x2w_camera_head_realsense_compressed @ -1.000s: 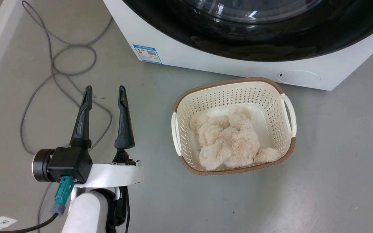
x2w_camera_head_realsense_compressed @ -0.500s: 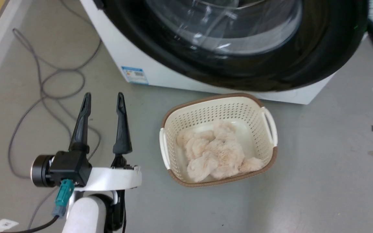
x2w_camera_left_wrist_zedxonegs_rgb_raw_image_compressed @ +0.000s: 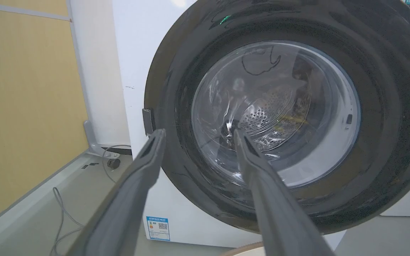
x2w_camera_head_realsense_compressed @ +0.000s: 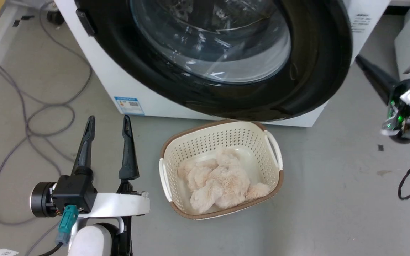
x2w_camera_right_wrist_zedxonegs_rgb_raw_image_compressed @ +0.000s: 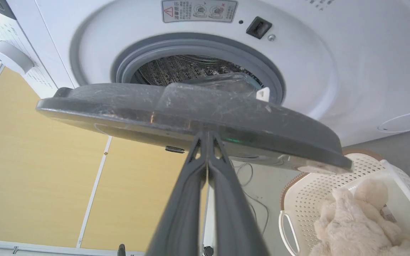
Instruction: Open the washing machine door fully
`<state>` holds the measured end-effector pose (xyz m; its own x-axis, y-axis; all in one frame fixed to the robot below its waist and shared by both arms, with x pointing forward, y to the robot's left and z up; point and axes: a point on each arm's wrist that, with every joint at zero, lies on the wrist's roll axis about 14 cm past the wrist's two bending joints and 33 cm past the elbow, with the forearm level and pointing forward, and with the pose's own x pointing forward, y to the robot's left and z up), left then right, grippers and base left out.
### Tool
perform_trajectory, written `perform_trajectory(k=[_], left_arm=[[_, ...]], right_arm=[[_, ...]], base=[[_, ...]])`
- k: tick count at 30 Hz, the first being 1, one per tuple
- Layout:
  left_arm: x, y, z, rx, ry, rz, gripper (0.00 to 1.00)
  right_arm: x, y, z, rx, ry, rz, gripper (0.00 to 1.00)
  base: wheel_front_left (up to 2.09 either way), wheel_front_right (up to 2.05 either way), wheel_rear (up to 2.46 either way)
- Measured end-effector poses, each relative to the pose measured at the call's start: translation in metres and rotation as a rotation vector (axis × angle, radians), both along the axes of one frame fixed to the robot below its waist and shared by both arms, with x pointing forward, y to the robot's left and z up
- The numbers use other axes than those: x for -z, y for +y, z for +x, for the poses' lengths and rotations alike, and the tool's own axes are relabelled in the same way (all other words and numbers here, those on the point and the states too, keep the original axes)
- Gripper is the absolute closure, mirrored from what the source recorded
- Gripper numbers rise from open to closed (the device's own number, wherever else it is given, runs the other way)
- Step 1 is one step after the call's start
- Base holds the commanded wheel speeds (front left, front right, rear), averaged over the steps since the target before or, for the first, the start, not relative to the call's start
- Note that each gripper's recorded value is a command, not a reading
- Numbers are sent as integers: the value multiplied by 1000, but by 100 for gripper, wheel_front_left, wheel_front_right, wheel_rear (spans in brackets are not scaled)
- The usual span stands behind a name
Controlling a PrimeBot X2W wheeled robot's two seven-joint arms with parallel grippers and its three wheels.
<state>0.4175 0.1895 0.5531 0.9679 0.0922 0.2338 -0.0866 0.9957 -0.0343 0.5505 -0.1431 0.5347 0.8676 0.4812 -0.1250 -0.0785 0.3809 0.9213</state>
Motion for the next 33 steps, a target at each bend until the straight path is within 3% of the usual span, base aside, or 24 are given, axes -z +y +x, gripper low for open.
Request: perform_trajectory(k=[8, 18, 25, 33], left_arm=[[-5, -8, 0, 27, -16, 3, 0], [-3, 1, -3, 5, -7, 10, 0], [5, 12, -4, -28, 18, 19, 0], [8, 26, -6, -77, 30, 17, 0]], right_arm=[[-5, 2, -16, -10, -17, 7, 100], [-19, -32, 14, 173, -58, 85, 100], [-6, -6, 45, 135, -17, 53, 100], [21, 18, 55, 61, 51, 5, 100]], base=[[0, 0, 0], [0, 0, 0], [0, 0, 0], [0, 0, 0]])
